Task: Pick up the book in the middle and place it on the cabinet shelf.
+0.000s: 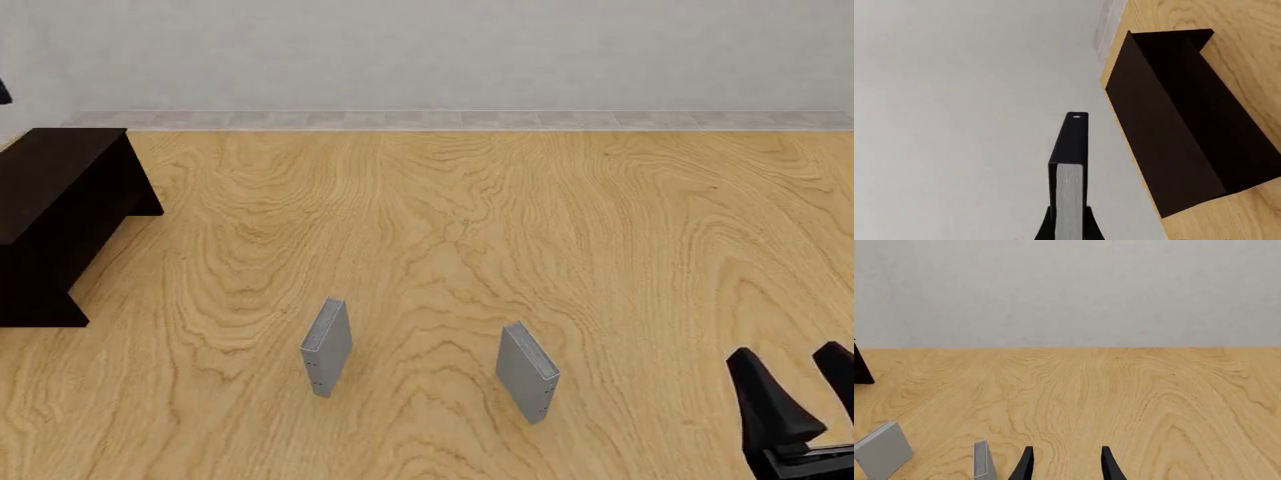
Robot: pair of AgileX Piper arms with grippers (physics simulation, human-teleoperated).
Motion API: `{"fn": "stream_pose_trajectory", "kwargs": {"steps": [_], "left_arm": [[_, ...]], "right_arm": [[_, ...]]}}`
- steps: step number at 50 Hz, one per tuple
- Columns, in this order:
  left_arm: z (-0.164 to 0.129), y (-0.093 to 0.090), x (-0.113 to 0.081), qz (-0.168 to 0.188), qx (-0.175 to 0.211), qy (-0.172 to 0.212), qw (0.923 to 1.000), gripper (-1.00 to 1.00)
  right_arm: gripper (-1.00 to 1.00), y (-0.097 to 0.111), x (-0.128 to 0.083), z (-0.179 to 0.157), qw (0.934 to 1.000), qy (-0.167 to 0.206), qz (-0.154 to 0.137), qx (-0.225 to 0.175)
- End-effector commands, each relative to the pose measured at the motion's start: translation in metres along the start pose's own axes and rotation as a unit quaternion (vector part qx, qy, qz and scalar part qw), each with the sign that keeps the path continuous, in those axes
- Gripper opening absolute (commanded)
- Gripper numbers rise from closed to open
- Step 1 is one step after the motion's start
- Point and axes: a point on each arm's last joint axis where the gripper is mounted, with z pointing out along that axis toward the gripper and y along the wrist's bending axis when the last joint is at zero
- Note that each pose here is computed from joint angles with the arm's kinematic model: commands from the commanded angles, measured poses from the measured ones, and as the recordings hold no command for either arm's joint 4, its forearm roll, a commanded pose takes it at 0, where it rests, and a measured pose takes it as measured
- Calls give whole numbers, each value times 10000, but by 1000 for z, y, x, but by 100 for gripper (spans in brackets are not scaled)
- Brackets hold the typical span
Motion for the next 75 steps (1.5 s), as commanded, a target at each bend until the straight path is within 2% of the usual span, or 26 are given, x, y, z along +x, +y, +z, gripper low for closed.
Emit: {"fn": "stream_pose_trajectory", "kwargs": {"steps": [1, 2, 5, 16, 19, 29, 31, 32, 39, 50, 64, 71, 75], "left_arm": [[8, -41, 3, 350, 202, 32, 9992, -100], [9, -50, 1, 419, 299, 9, 9987, -100], [12, -44, 0, 302, 186, -5, 9994, -100], [9, -54, -9, 400, 372, -161, 9984, -100], [10, -57, -4, 393, 516, -87, 9979, -100], [9, -61, -4, 397, 584, -85, 9975, -100], [9, -61, -4, 361, 610, -89, 9974, -100], [9, -57, -7, 224, 632, -115, 9977, -100], [11, -58, -6, 195, 615, -103, 9979, -100], [13, -71, -5, 174, 675, -95, 9975, -100], [17, -62, 3, 160, 329, 38, 9993, -100], [21, -66, 8, 174, 244, 116, 9995, -100], [22, -82, 3, 399, 188, 42, 9990, -100]], "right_arm": [[100, 0, -2, 0, 10000, -17, -39, -8], [100, 0, -2, -1, 10000, -19, -37, -5], [100, 0, -2, 0, 10000, -24, -35, -3], [100, 0, -5, -1, 9999, -103, 3, 33], [100, 0, -5, -1, 9999, -107, 8, 33], [100, 0, -3, -1, 9999, -110, 13, 39], [100, 0, -3, -1, 9999, -111, 11, 40], [100, 0, -4, -1, 9999, -116, 14, 46], [100, 0, -4, -1, 9999, -111, 4, 45], [100, 0, -4, -1, 9999, -108, -2, 47], [100, 0, -3, -1, 10000, -86, -10, 42], [100, 0, -2, -1, 10000, -69, -35, 46], [100, 0, -2, -1, 10000, -71, -41, 49]]}}
